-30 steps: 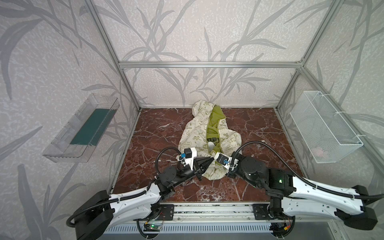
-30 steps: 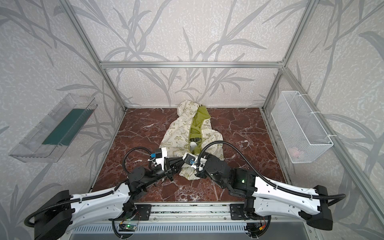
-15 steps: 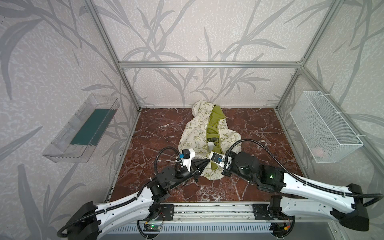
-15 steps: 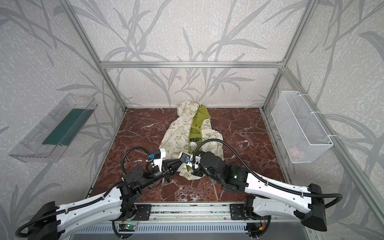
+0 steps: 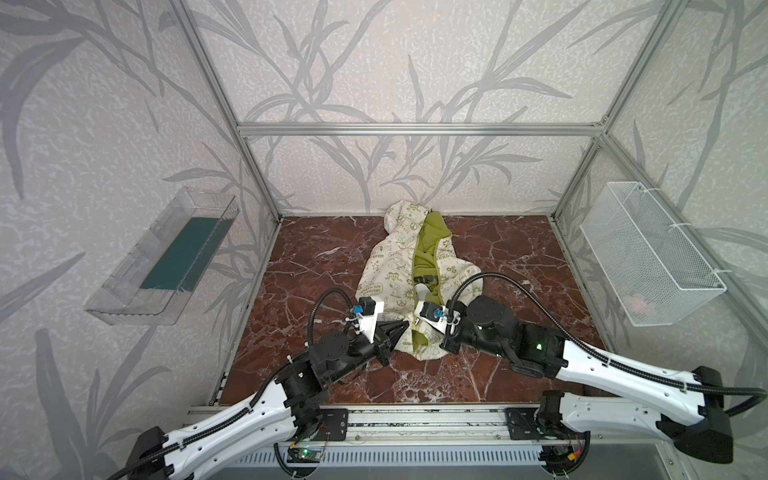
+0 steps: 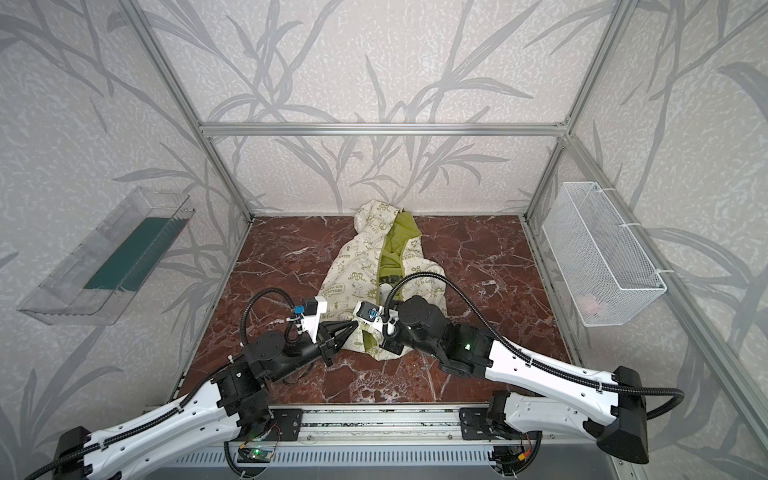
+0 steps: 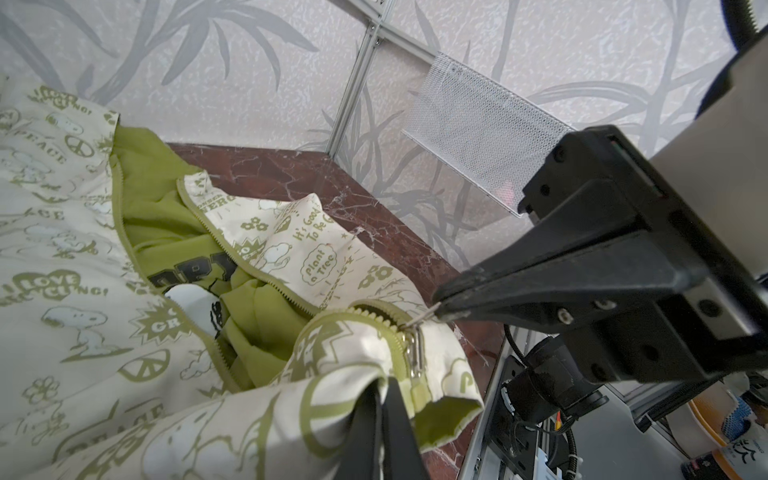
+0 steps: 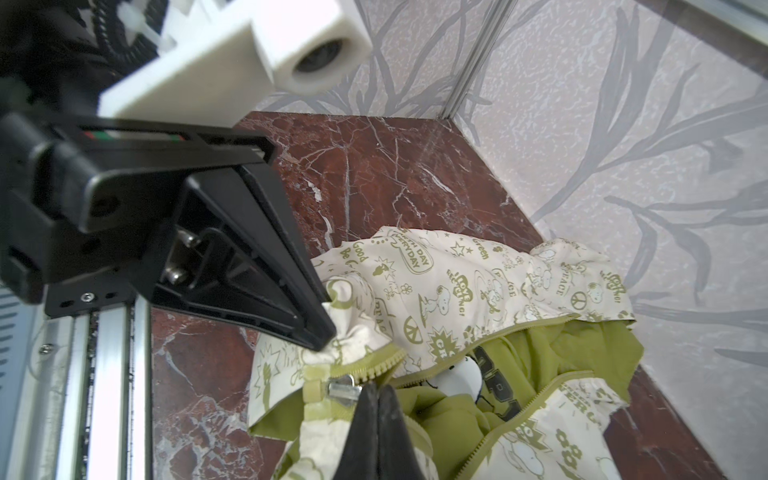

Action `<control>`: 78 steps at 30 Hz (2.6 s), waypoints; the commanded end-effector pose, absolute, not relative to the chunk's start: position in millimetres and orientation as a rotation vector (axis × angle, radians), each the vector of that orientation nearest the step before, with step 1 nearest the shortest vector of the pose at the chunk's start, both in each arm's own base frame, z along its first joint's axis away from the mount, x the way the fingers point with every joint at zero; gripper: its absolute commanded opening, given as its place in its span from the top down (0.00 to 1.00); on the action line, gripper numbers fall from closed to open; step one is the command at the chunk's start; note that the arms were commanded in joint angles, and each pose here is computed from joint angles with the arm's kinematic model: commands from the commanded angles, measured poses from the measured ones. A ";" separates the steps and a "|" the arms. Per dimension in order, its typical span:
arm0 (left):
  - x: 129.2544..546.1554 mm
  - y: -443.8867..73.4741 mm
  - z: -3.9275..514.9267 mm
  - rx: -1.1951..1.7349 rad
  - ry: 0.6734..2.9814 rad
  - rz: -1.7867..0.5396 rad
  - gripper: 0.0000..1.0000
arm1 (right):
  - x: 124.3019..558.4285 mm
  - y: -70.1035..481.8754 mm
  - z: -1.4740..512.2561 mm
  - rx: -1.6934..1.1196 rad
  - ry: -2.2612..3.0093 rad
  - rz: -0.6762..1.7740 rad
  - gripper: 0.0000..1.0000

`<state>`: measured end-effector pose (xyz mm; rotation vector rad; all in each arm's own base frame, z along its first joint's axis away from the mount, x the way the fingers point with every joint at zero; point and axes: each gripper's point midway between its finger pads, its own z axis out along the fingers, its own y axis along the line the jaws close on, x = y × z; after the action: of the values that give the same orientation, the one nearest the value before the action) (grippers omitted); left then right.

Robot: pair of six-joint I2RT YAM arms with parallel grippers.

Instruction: Zip up the jacket

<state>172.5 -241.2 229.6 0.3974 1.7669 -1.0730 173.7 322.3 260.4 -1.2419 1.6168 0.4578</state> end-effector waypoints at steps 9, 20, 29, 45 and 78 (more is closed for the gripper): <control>164.5 -192.9 181.1 0.180 2.170 -0.876 1.00 | 153.8 363.2 232.6 -1.184 1.710 0.680 1.00; 150.8 -167.0 180.2 0.062 2.197 -0.902 1.00 | 132.0 390.6 232.9 -1.200 1.675 0.744 1.00; 150.8 -170.5 172.5 -0.093 2.129 -1.073 1.00 | 126.7 396.7 216.8 -1.234 1.710 0.775 1.00; 147.1 -175.2 174.6 -0.106 2.107 -1.153 0.71 | 131.5 406.2 224.8 -1.219 1.694 0.794 1.00; 142.7 -177.4 176.2 -0.075 2.141 -1.151 1.00 | 178.9 388.2 233.4 -1.063 1.722 0.599 1.00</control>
<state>145.1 -182.5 178.3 -0.0828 2.1160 -1.1831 154.3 390.3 204.3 -1.1726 1.7634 0.6747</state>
